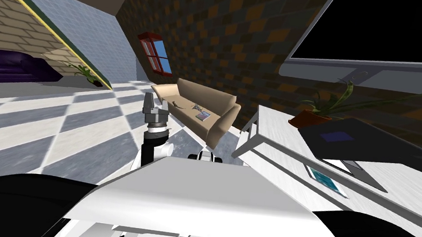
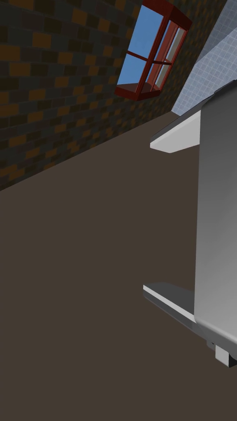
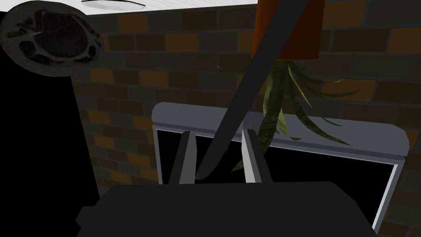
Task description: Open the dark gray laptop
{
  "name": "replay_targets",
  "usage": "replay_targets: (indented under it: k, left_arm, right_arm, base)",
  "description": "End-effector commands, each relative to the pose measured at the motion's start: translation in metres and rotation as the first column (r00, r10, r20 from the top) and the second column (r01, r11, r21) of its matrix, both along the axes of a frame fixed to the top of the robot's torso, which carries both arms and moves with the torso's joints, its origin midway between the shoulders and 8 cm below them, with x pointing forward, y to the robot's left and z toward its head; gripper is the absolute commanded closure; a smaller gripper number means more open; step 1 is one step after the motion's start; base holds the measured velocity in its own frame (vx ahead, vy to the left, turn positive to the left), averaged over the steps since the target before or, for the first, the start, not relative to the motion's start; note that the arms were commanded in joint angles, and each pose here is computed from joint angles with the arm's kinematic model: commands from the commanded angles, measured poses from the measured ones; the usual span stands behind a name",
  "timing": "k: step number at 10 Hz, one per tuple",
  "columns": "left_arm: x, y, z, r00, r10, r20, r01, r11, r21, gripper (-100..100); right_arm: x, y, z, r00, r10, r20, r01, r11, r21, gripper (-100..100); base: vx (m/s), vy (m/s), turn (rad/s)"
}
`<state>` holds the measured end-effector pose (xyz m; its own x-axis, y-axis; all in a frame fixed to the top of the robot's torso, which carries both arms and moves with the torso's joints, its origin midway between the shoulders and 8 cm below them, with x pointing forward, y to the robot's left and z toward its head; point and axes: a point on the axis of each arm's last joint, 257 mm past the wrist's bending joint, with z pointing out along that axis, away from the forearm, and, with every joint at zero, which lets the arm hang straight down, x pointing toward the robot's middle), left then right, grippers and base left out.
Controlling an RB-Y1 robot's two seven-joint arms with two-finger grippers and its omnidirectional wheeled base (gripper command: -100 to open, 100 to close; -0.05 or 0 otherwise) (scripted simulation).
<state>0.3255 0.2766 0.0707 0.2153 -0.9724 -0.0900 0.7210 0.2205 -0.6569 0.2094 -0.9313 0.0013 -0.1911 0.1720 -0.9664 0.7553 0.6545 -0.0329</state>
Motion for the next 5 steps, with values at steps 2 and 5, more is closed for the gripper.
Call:
replay_targets:
  k: [2, 5]
  left_arm:
    - [0.0, 0.0, 0.0, 1.0, 0.0, 0.0, 0.0, 1.0, 0.0, 0]
    - [0.0, 0.0, 0.0, 1.0, 0.0, 0.0, 0.0, 1.0, 0.0, 0]
  right_arm:
    - [-0.005, 0.012, -0.038, 0.998, 0.001, 0.07, -0.01, 0.99, 0.137, 100]
    - [-0.008, 0.023, -0.065, 0.993, -0.009, 0.122, -0.021, 0.971, 0.239, 100]
  base:
    - [-0.024, -0.102, 0.007]
    - [-0.02, -0.074, 0.006]
